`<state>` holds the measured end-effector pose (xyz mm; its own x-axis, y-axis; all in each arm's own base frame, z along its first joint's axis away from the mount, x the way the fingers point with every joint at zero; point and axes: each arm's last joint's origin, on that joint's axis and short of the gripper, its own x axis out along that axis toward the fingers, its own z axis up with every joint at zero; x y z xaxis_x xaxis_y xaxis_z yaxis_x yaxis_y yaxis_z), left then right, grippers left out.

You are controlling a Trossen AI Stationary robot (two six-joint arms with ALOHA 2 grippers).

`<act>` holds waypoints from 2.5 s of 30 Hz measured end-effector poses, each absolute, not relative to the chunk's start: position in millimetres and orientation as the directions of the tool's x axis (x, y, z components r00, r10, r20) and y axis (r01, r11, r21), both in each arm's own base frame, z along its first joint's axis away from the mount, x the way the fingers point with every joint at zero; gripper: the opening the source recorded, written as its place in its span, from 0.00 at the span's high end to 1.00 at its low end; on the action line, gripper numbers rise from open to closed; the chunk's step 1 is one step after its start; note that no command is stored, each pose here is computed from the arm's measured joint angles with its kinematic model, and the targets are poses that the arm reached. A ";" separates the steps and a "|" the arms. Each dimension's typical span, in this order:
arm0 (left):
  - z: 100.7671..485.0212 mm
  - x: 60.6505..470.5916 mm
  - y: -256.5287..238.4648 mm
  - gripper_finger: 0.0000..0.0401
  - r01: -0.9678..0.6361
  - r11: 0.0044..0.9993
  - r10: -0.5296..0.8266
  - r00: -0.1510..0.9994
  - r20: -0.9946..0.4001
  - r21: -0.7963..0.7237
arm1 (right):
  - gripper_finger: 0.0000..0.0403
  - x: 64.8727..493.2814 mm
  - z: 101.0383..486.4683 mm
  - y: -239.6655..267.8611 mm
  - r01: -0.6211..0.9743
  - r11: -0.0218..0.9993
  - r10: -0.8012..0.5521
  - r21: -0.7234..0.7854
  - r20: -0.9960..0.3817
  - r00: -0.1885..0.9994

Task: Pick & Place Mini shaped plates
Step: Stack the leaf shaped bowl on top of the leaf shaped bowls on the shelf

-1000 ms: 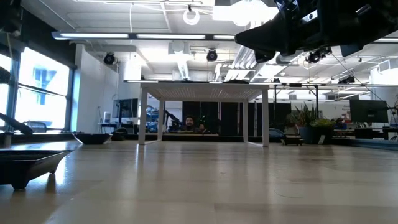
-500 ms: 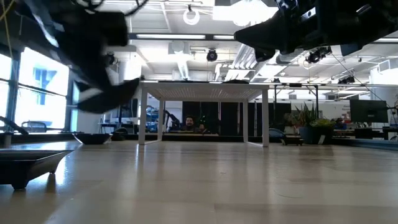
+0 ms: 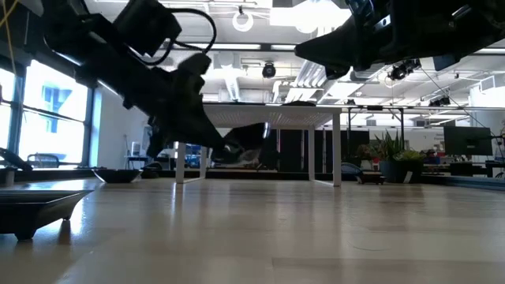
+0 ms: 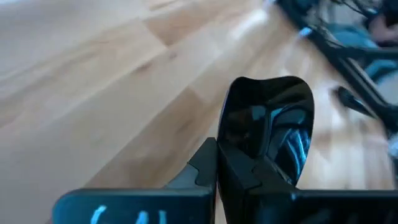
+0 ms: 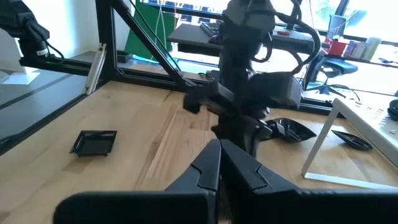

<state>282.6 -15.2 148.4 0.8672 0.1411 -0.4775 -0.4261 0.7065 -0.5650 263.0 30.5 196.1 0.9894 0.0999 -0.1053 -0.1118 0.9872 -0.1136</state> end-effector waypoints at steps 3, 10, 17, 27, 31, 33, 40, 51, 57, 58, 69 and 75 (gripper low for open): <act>142.7 286.0 -11.8 1.00 -0.470 0.669 0.203 0.861 -0.466 -0.576 | 0.99 263.0 195.9 30.5 -0.112 0.987 0.100 -0.114 -0.107 0.989; 132.2 287.4 -3.4 1.00 -0.551 0.608 0.289 0.824 -0.487 -0.571 | 0.98 263.0 195.8 30.5 -0.112 0.987 0.099 -0.114 -0.108 0.989; 123.2 288.3 -4.0 1.00 -0.566 0.598 0.278 0.811 -0.514 -0.568 | 0.99 263.0 195.8 30.3 -0.105 0.988 0.093 -0.114 -0.108 0.990; 128.3 296.7 -5.9 1.00 -0.535 0.588 0.229 0.830 -0.509 -0.607 | 0.99 263.0 195.4 29.4 -0.075 0.990 0.062 -0.117 -0.112 0.992; 133.8 302.7 -6.8 1.00 -0.513 0.619 0.206 0.837 -0.508 -0.595 | 1.00 263.1 195.3 29.4 -0.076 0.990 0.063 -0.117 -0.113 0.992; 134.2 304.3 -7.0 1.00 -0.527 0.637 0.204 0.819 -0.536 -0.563 | 1.00 263.0 195.0 29.4 -0.076 0.990 0.062 -0.117 -0.116 0.991; 132.8 304.3 -7.2 1.00 -0.551 0.656 0.198 0.786 -0.586 -0.516 | 0.99 263.0 194.3 29.4 -0.076 0.991 0.062 -0.114 -0.122 0.991; 129.4 302.1 -9.1 0.92 -0.525 0.686 0.127 0.768 -0.628 -0.504 | 0.98 263.0 194.3 29.4 -0.075 0.991 0.061 -0.115 -0.122 0.991; 127.5 300.5 -9.5 0.80 -0.514 0.713 0.110 0.753 -0.649 -0.476 | 0.99 262.9 192.9 28.1 -0.029 0.993 0.013 -0.118 -0.136 0.991; 127.2 300.2 -9.5 0.79 -0.510 0.723 0.109 0.750 -0.652 -0.465 | 0.99 262.8 192.4 27.8 -0.024 0.993 0.007 -0.119 -0.142 0.990; 160.6 286.4 -9.9 0.82 -0.362 0.860 0.075 0.787 -0.612 -0.360 | 0.99 262.7 191.6 26.7 0.016 0.994 -0.032 -0.107 -0.150 0.988; 181.7 263.2 -8.9 0.97 -0.264 0.906 0.071 0.865 -0.496 -0.331 | 0.99 262.6 191.6 26.3 0.031 0.994 -0.047 -0.109 -0.149 0.988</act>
<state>263.2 -8.9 181.7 0.8654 0.0705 -0.4960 -0.2638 0.9059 -0.3314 262.6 26.3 191.6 0.9877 -0.0470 -0.1492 0.0309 0.9936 -0.1088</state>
